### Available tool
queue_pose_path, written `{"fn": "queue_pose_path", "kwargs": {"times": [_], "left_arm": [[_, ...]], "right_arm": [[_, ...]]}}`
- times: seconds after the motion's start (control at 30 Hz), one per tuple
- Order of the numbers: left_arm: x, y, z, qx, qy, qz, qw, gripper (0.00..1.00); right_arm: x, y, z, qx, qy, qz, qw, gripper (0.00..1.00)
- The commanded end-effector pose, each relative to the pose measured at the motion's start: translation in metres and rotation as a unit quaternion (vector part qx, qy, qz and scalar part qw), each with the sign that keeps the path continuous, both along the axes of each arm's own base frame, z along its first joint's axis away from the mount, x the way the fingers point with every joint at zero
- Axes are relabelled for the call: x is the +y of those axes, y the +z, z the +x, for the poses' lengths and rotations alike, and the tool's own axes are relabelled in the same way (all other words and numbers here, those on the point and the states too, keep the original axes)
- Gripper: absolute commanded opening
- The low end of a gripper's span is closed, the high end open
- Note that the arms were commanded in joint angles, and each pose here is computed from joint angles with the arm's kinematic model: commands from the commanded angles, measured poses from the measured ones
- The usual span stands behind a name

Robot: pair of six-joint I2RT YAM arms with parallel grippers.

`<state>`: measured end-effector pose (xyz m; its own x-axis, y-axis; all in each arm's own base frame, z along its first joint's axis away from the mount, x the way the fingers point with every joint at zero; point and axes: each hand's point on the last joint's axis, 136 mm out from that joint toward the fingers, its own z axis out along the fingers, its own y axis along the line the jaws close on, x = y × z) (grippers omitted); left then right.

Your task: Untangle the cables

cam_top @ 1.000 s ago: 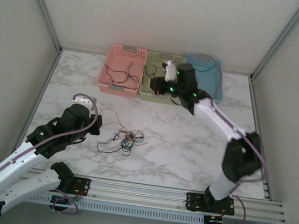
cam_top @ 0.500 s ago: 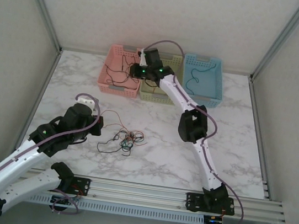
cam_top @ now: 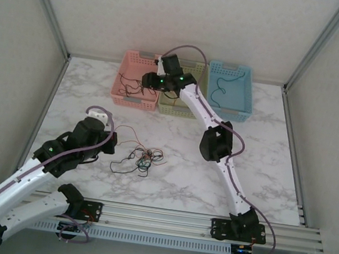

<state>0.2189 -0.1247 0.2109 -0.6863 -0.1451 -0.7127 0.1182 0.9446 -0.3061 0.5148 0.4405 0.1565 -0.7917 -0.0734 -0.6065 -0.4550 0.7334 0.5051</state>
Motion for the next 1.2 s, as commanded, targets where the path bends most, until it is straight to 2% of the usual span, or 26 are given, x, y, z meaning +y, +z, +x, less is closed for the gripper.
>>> {"fn": "queue_pose_path", "kwargs": {"times": [0.0, 0.13, 0.23, 0.4, 0.5, 0.6, 0.67, 0.87, 1.17], "left_arm": [[-0.002, 0.01, -0.002, -0.004, -0.003, -0.015, 1.0, 0.0], [-0.008, 0.013, -0.002, -0.008, -0.014, -0.028, 0.999, 0.0], [-0.023, 0.021, -0.004, -0.017, -0.047, -0.06, 0.997, 0.0], [-0.03, 0.029, -0.003, -0.025, -0.062, -0.071, 0.995, 0.0], [-0.037, 0.026, 0.001, -0.017, -0.071, -0.069, 0.995, 0.0], [-0.046, 0.029, 0.002, -0.016, -0.089, -0.076, 0.993, 0.0], [-0.05, 0.03, 0.003, -0.011, -0.097, -0.077, 0.992, 0.0], [-0.06, 0.03, 0.009, 0.01, -0.104, -0.074, 0.992, 0.0], [-0.061, 0.039, 0.01, 0.012, -0.102, -0.075, 0.992, 0.0]], "right_arm": [[-0.016, 0.114, -0.03, -0.063, 0.021, 0.034, 0.997, 0.51], [-0.043, 0.157, -0.076, -0.097, 0.039, 0.056, 0.993, 0.5], [-0.069, 0.161, -0.119, -0.123, 0.054, 0.076, 0.988, 0.53], [-0.093, 0.13, -0.193, -0.149, 0.125, 0.128, 0.973, 0.61], [-0.093, 0.093, -0.243, -0.139, 0.198, 0.138, 0.961, 0.68], [-0.084, 0.069, -0.274, -0.149, 0.246, 0.124, 0.95, 0.71], [-0.074, 0.057, -0.286, -0.158, 0.268, 0.11, 0.944, 0.71], [-0.059, 0.031, -0.295, -0.174, 0.301, 0.094, 0.933, 0.71], [-0.048, 0.011, -0.282, -0.184, 0.298, 0.062, 0.935, 0.68]]}}
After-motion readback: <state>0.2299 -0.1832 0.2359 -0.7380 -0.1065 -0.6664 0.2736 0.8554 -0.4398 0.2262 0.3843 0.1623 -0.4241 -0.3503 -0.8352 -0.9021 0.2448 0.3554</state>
